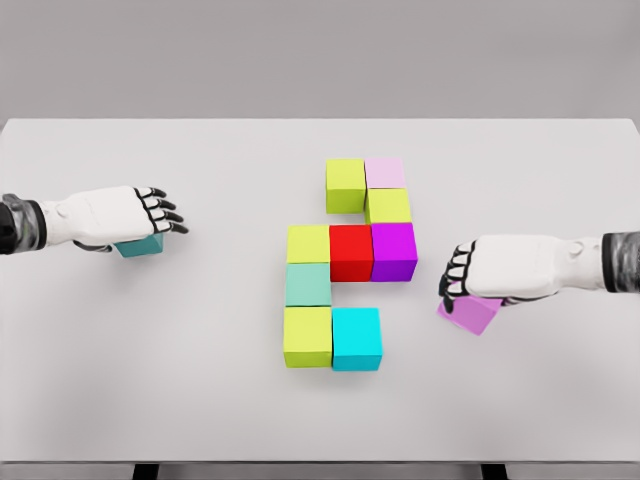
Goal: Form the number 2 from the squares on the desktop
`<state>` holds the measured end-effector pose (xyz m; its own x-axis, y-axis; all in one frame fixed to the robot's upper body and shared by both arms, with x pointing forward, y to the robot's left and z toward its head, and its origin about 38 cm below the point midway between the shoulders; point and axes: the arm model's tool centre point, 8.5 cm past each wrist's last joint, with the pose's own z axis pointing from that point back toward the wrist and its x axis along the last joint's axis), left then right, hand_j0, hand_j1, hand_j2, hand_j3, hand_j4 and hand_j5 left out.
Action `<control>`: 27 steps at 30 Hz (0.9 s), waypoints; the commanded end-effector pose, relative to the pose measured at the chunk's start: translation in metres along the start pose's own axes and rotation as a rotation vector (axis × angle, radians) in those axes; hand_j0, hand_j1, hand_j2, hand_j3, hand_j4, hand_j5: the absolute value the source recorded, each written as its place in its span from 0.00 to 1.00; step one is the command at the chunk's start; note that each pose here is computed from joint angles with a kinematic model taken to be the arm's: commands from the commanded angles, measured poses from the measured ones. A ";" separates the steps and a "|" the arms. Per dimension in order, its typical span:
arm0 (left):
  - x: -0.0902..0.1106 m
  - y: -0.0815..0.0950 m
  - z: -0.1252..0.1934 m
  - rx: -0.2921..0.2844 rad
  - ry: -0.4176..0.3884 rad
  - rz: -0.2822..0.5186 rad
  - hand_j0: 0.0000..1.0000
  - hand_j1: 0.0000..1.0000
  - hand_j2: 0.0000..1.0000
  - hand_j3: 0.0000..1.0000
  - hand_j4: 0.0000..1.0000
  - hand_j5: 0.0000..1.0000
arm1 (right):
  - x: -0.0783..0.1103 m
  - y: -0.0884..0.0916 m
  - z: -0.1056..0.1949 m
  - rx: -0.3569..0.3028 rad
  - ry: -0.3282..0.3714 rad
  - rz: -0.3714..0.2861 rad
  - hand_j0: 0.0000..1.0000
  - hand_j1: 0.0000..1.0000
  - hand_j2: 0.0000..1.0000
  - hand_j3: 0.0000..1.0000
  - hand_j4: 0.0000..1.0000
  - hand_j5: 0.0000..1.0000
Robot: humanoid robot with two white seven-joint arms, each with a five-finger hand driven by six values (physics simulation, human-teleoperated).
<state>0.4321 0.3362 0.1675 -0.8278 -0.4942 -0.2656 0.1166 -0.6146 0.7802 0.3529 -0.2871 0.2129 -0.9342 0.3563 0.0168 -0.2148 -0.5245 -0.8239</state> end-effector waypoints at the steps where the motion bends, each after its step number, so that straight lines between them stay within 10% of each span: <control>1: 0.000 -0.001 0.000 -0.008 0.003 -0.010 0.86 0.86 0.86 0.86 0.86 0.86 | 0.004 0.001 -0.007 -0.005 -0.022 -0.011 0.60 0.60 0.60 0.60 0.60 0.60; 12: -0.002 -0.001 0.001 -0.016 0.009 -0.023 0.68 0.68 0.68 0.68 0.68 0.68 | 0.015 0.009 -0.026 0.006 -0.082 -0.034 0.60 0.60 0.60 0.60 0.60 0.60; 15: -0.004 0.001 0.002 -0.012 0.013 -0.025 0.68 0.68 0.68 0.68 0.68 0.68 | 0.014 0.010 -0.024 0.008 -0.076 -0.035 0.77 0.77 0.77 0.77 0.77 0.77; 16: -0.006 0.003 0.002 -0.010 0.016 -0.030 0.69 0.69 0.69 0.69 0.69 0.69 | 0.013 0.010 -0.024 0.006 -0.074 -0.036 0.98 0.98 0.98 0.98 0.98 0.98; 27: -0.022 0.029 -0.020 0.026 0.041 -0.032 0.70 0.70 0.70 0.70 0.70 0.70 | 0.005 0.007 -0.003 0.003 -0.027 -0.049 1.00 1.00 1.00 1.00 1.00 1.00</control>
<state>0.4622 0.3221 0.1909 -0.8056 -0.4925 -0.3293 0.0632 -0.6241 0.7788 0.3495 -0.2798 0.2043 -0.9389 0.3391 0.0584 -0.2391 -0.5207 -0.8196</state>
